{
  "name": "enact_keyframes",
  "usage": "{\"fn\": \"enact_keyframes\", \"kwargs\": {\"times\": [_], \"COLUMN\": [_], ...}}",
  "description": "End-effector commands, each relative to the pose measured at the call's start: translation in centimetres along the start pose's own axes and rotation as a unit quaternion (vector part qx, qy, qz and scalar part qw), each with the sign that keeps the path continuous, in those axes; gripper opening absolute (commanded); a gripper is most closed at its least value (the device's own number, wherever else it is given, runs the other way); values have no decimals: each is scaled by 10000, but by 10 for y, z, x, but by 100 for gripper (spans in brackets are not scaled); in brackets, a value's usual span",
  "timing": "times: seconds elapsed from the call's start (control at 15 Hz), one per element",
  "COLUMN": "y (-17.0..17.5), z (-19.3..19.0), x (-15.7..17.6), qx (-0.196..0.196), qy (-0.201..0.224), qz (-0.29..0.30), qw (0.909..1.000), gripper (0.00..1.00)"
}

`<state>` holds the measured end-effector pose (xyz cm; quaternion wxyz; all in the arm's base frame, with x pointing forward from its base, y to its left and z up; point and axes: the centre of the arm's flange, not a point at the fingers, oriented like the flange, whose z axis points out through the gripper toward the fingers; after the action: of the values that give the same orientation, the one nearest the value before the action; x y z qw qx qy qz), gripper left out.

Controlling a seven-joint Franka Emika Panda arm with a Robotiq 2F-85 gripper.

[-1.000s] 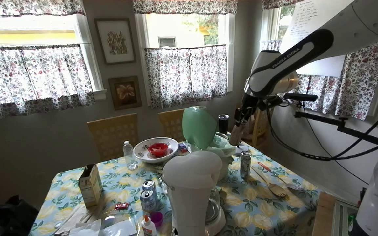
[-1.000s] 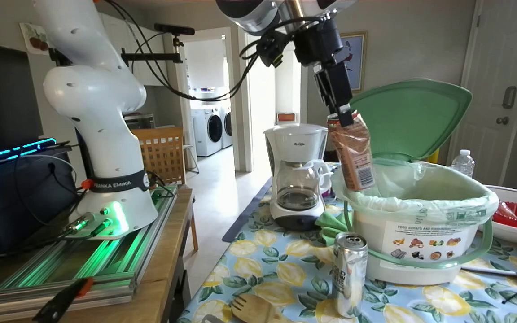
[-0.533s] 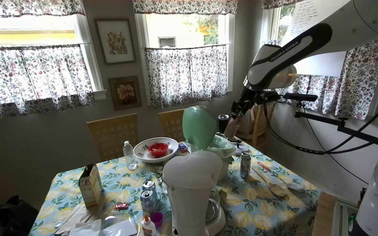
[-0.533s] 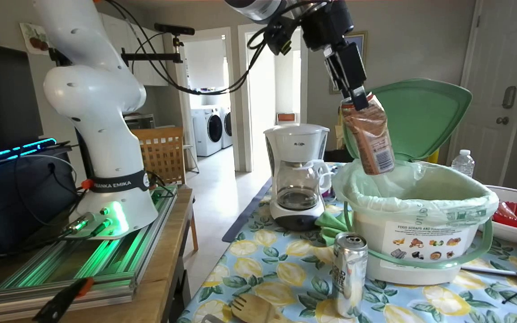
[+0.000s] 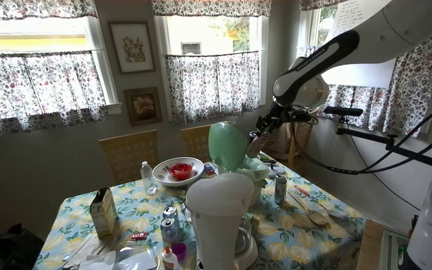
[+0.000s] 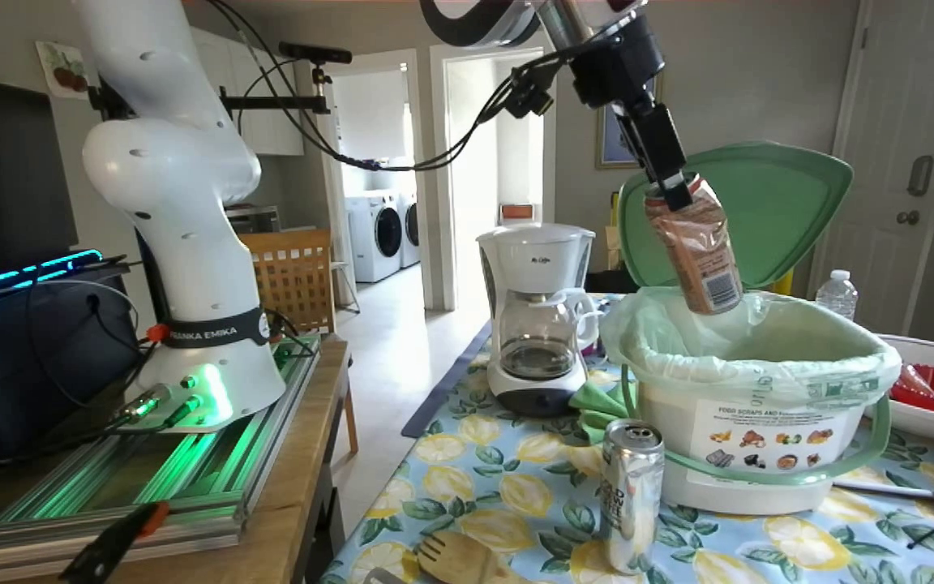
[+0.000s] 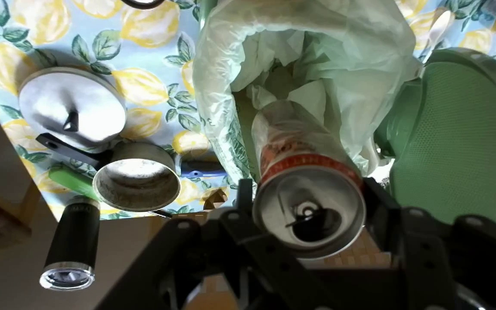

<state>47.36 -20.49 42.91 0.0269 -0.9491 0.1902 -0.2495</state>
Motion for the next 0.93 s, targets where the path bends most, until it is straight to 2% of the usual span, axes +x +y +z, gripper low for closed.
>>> {"fn": "enact_keyframes", "kwargs": {"times": [0.0, 0.33, 0.4, 0.47, 0.53, 0.67, 0.87], "y": [6, 7, 7, 6, 6, 6, 6], "z": [26, 48, 51, 54, 56, 58, 54], "x": [15, 22, 23, 23, 22, 22, 19], "qx": [158, 400, 433, 452, 454, 443, 299], "qy": [46, 33, 11, -13, -11, 1, -74], "qz": [119, 341, 392, 415, 427, 435, 417], "qw": [9998, 9986, 9983, 9981, 9981, 9981, 9987], "gripper": [37, 37, 44, 87, 89, 100, 100]}}
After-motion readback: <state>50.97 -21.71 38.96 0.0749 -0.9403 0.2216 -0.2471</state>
